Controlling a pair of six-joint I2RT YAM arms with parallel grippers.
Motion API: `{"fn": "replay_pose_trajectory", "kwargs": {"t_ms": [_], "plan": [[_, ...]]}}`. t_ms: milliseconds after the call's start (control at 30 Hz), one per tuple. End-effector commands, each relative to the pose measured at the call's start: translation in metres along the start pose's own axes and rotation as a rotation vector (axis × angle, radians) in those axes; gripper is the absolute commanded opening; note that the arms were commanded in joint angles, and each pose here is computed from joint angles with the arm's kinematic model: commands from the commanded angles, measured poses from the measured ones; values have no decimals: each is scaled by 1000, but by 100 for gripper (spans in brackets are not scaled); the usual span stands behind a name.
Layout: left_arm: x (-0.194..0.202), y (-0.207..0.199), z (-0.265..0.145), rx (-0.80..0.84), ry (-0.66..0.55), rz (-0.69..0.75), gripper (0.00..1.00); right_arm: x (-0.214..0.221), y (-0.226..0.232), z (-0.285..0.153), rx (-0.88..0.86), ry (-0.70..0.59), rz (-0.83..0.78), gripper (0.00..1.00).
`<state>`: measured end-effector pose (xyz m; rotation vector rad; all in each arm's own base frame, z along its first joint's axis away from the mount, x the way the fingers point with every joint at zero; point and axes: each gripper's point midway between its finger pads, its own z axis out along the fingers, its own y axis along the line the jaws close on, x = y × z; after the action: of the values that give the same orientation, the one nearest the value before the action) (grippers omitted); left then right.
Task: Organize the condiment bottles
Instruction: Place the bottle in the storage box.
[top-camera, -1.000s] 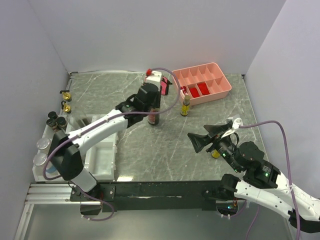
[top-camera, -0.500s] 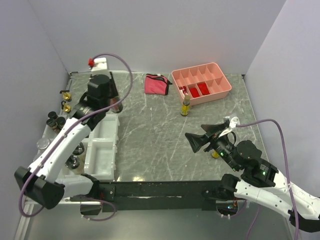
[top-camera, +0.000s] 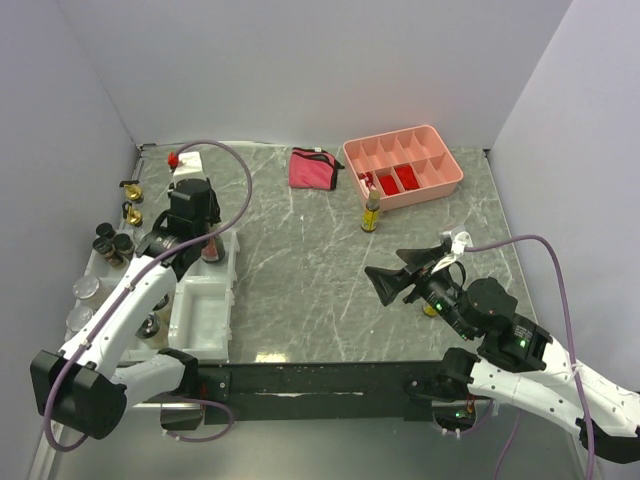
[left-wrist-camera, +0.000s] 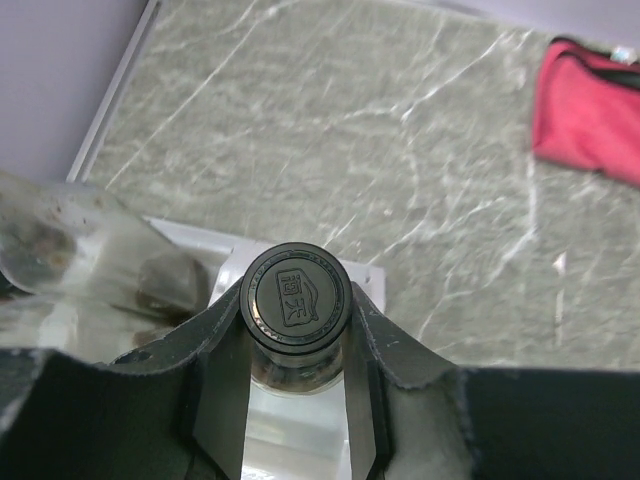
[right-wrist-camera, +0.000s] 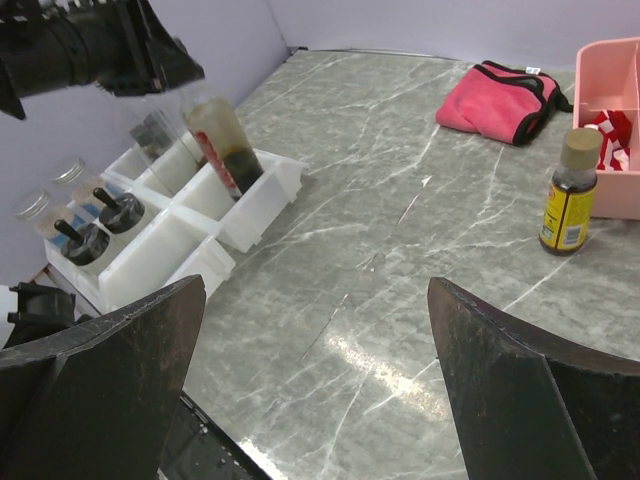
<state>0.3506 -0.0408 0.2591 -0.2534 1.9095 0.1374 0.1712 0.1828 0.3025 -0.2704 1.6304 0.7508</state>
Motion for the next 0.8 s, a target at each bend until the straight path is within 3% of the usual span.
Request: {"fn": "replay_pose_trajectory", "kwargs": {"t_ms": [0, 233, 367, 433, 633, 767], "plan": [[-51, 2, -11, 25, -186, -135, 1, -6, 5, 3, -18, -32, 18, 100], [-28, 2, -5, 33, -147, -142, 1, -2, 6, 5, -26, -20, 18, 100], [-23, -1, -5, 46, -135, -151, 16, 5, 10, 7, -42, 4, 19, 100], [-17, -1, -4, 43, -123, -164, 17, 11, 9, 9, -33, 27, 13, 100], [-4, 7, -3, 2, -94, -174, 44, 11, 4, 10, -3, 31, 7, 100], [-8, 10, -6, -14, -82, -177, 72, 16, 1, 9, 11, 44, 17, 100]]}}
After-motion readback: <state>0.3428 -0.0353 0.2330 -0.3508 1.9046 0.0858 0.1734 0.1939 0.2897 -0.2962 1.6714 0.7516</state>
